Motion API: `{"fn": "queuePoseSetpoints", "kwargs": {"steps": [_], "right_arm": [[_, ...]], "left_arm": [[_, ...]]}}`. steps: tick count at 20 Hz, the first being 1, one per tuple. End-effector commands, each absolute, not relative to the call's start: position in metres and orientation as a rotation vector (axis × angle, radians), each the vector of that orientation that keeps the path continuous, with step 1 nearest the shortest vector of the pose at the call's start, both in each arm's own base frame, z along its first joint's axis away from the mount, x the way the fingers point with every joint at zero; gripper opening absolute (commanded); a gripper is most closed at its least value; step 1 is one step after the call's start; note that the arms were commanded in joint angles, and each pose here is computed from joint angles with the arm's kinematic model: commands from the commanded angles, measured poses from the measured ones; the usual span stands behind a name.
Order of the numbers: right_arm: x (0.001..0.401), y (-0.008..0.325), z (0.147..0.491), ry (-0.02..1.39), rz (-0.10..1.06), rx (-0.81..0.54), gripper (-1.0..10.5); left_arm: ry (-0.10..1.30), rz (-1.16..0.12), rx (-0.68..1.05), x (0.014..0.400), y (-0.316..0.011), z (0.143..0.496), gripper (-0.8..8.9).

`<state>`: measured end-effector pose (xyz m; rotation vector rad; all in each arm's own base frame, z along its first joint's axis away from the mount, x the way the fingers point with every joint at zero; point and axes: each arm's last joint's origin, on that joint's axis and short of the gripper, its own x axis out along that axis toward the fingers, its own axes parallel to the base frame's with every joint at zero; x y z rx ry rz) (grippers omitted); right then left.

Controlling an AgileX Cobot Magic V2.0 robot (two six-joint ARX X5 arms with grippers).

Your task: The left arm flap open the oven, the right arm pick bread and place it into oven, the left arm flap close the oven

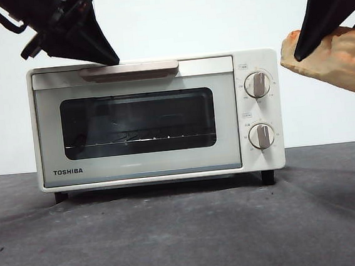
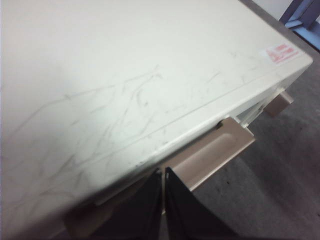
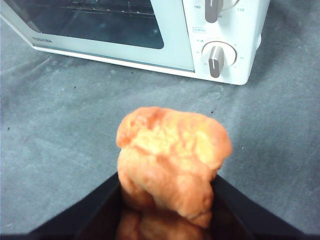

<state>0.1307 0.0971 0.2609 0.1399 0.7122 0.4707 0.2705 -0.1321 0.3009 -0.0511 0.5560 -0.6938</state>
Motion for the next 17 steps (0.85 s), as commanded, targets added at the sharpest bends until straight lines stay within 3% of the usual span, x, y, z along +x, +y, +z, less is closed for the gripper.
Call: {"fn": "queuePoseSetpoints", "kwargs": {"steps": [1,9,17], "right_arm": [[0.131,0.099,0.268,0.692,0.483,0.154,2.1],[0.131,0.099,0.268,0.692,0.483,0.154,2.1],[0.131,0.099,0.268,0.697,0.482,0.152,2.1]], "left_arm": [[0.542,-0.693,-0.022,0.276,-0.138,0.301,0.16],[0.592,-0.691,0.022,0.280,-0.145,0.288,0.16],[0.711,-0.770,0.080,0.261,-0.166,0.278,0.16]]}}
